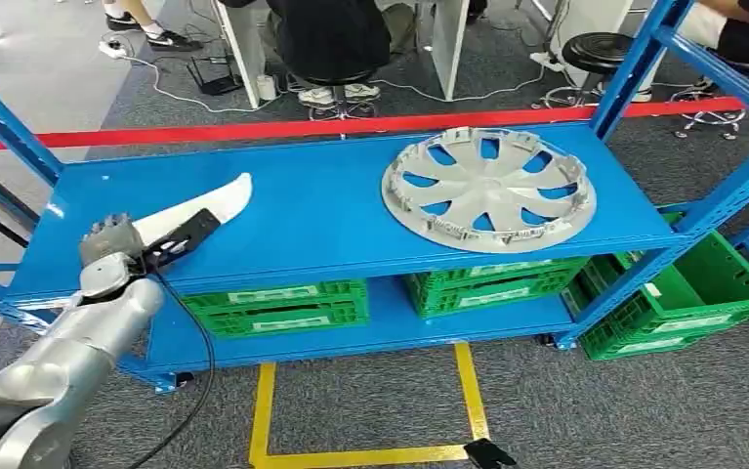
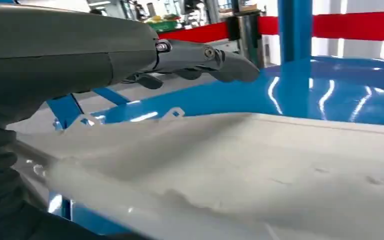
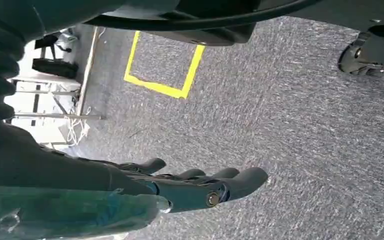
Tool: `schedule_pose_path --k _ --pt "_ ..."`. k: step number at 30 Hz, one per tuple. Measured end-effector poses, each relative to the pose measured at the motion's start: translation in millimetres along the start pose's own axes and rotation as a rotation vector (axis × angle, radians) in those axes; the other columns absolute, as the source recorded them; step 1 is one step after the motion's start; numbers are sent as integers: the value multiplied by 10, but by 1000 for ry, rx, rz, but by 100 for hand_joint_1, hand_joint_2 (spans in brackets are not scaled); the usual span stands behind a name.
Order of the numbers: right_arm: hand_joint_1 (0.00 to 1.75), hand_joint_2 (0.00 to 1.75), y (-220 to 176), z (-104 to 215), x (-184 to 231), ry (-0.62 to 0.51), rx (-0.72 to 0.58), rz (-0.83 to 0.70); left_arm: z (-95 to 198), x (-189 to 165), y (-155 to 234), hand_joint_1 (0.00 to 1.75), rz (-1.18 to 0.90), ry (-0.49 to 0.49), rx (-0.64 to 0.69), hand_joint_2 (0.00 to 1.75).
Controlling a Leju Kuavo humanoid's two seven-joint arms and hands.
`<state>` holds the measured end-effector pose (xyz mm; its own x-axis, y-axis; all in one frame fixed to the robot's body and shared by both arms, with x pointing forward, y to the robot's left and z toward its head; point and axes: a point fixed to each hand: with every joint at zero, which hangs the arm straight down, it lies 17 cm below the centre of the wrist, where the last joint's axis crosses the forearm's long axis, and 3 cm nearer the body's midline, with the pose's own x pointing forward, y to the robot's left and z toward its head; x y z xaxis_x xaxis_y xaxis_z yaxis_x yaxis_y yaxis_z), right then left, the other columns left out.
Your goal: Take the parts from the cabinet and place them on the table.
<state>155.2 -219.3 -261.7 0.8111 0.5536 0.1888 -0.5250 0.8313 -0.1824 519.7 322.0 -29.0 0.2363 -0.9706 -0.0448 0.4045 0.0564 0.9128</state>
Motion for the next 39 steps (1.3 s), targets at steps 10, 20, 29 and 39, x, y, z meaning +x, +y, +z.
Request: schedule_pose_path --k 10,20,29,39 --pt "0 175 5 2 20 -7 1 23 -32 -95 28 0 -2 -3 11 175" --pt "0 175 11 4 46 -21 1 51 -6 132 29 5 23 -80 11 175" --pt "0 175 23 7 64 -28 3 68 38 386 27 17 51 -176 6 175" --pt "0 175 42 11 85 -34 7 75 72 519 17 21 63 -220 3 175"
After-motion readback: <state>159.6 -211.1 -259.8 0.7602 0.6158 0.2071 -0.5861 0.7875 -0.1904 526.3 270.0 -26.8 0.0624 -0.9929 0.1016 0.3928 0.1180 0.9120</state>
